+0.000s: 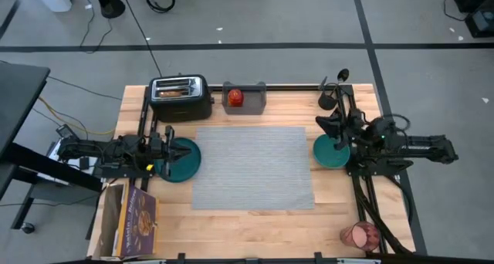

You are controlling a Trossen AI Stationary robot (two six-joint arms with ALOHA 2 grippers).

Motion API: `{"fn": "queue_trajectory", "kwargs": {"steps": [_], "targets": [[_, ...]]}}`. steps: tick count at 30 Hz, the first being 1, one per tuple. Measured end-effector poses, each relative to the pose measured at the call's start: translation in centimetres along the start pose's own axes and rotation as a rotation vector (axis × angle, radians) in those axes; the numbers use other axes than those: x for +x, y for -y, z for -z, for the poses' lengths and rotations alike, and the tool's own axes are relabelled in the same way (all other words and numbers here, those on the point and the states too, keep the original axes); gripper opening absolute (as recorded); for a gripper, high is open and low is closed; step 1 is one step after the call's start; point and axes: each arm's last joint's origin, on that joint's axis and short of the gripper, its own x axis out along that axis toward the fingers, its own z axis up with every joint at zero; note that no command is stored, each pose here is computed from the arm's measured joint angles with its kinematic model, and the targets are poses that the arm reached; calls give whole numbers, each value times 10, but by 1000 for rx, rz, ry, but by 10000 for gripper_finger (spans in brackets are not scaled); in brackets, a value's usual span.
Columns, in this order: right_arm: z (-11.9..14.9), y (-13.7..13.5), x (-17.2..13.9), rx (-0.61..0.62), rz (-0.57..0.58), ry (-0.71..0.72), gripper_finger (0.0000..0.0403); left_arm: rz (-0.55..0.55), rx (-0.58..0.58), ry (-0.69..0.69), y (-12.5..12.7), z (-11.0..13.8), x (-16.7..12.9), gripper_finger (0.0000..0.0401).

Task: Arrange a breakfast setting
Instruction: Put the green bowl on the placemat

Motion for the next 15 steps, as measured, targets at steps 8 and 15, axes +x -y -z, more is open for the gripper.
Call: {"fn": "queue_trajectory", "kwargs": {"steps": [8,15], "targets": [[-21,-27,28,182,291,-490,22,0,0,0,0,0,0,38],[-24,-48,63,281,562,-778,5,0,0,0,0,0,0,38]]}}
